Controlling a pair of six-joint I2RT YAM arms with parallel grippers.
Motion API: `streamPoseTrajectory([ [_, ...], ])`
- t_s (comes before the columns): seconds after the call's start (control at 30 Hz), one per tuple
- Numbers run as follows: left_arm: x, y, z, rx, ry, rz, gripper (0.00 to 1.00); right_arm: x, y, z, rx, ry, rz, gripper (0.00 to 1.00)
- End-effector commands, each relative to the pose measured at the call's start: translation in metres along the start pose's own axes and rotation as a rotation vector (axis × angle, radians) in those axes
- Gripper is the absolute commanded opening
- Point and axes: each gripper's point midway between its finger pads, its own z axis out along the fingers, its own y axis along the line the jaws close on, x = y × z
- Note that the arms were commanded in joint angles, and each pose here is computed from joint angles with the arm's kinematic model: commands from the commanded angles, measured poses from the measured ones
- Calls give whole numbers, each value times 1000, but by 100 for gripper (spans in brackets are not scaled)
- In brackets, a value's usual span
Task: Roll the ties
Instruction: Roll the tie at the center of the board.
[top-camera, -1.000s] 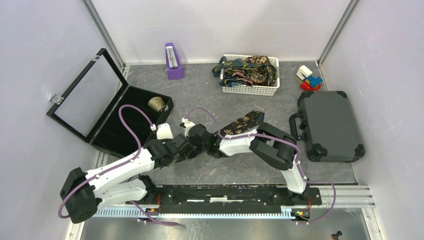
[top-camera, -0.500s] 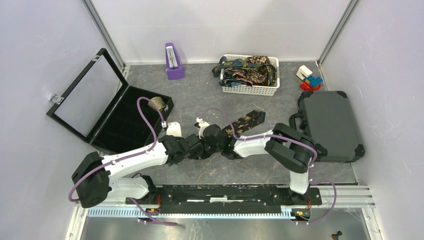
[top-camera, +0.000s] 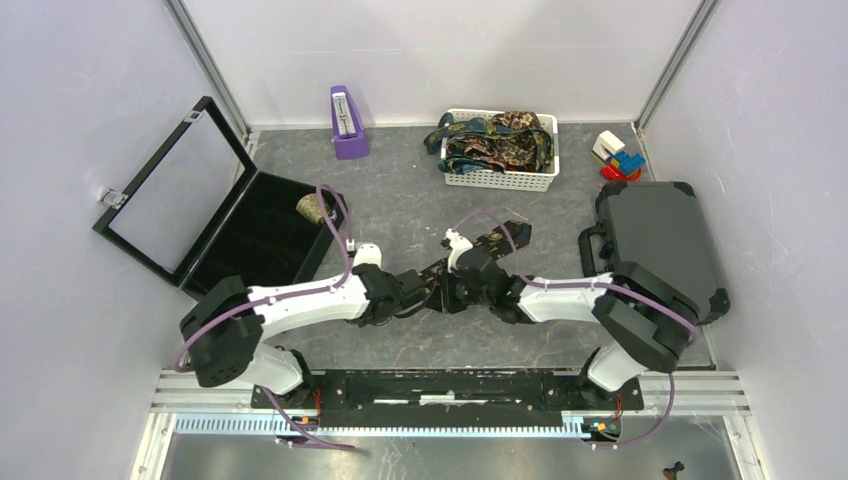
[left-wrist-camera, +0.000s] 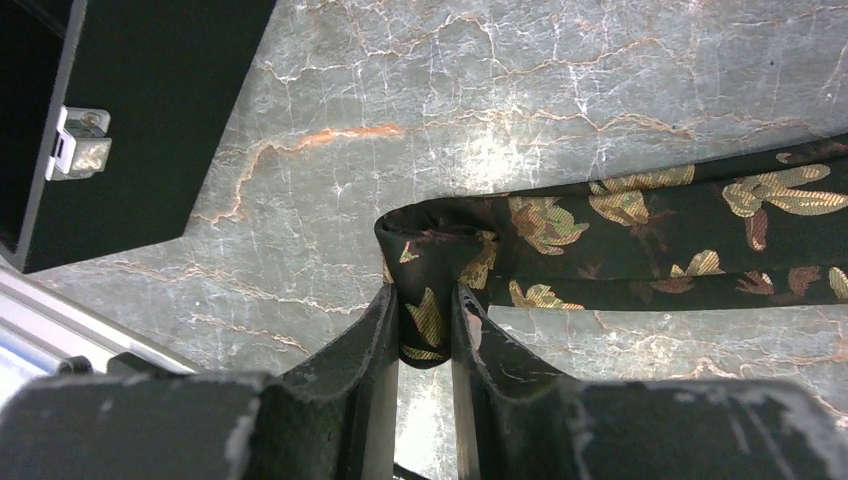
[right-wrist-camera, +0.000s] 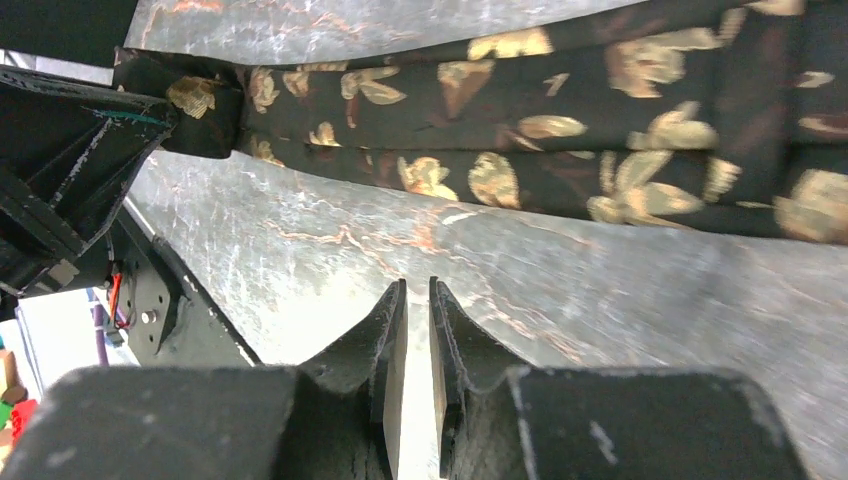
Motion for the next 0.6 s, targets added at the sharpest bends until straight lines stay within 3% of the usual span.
streamPoseTrajectory([
  [0.0,-16,-7,-4,-52,-69,-12,2,-19,-11,-21,38,-83,-26,20],
  [0.57,-3,-59,7,-111,-33,143,2,-21,-41,-52,126,-138,-25,20],
])
